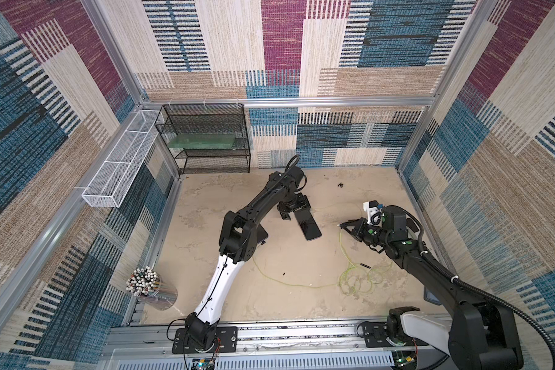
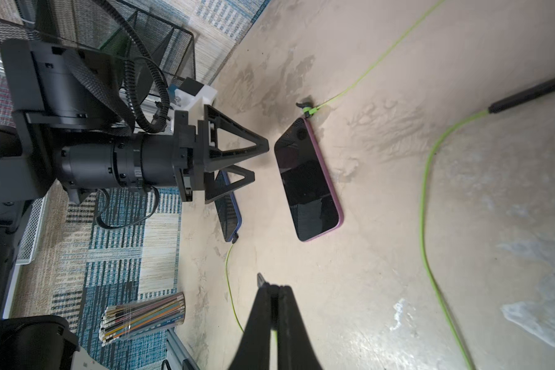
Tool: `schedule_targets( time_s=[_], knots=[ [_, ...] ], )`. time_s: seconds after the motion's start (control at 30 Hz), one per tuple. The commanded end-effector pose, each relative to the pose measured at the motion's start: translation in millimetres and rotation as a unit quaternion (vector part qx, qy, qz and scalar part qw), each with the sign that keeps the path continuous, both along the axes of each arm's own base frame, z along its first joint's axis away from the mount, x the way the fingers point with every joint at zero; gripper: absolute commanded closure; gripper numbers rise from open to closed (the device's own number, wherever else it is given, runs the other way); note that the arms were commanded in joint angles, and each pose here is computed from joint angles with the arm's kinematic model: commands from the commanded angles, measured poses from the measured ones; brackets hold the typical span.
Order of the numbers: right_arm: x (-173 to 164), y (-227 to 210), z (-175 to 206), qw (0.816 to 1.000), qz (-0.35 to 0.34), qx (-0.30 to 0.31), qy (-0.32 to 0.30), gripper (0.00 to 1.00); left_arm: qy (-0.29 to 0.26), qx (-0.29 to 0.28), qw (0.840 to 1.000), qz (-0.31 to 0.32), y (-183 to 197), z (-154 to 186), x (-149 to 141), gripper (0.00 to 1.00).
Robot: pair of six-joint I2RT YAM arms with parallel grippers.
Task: Plug wired earphones into phones
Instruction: Move the phone to the center of the board.
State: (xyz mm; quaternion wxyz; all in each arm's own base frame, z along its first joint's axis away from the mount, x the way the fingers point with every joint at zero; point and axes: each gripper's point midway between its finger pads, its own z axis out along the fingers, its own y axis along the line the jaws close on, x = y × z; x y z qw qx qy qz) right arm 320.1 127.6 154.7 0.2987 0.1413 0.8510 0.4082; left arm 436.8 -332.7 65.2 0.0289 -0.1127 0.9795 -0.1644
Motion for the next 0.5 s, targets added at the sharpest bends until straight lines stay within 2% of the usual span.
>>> schedule_targets(
  time_s=[0.0,0.13,0.3,0.47],
  knots=[
    [1,-4,-4,1.0,-0.003,-0.019,-0.005,0.99,0.014,0.066,0.998,0.009,10,-15,-14,0.12],
    [0,-4,-9,1.0,0.003,-0.021,-0.004,1.0,0.01,0.07,0.997,0.012,-3,-24,-13,0.07],
    [-2,-3,-14,1.0,0.012,-0.02,0.001,1.0,-0.04,0.072,0.997,-0.005,-22,-15,-3,0.04],
    [1,-1,-13,1.0,0.017,-0.021,-0.004,1.0,-0.012,0.077,0.997,-0.008,-26,-37,-13,0.02]
  ],
)
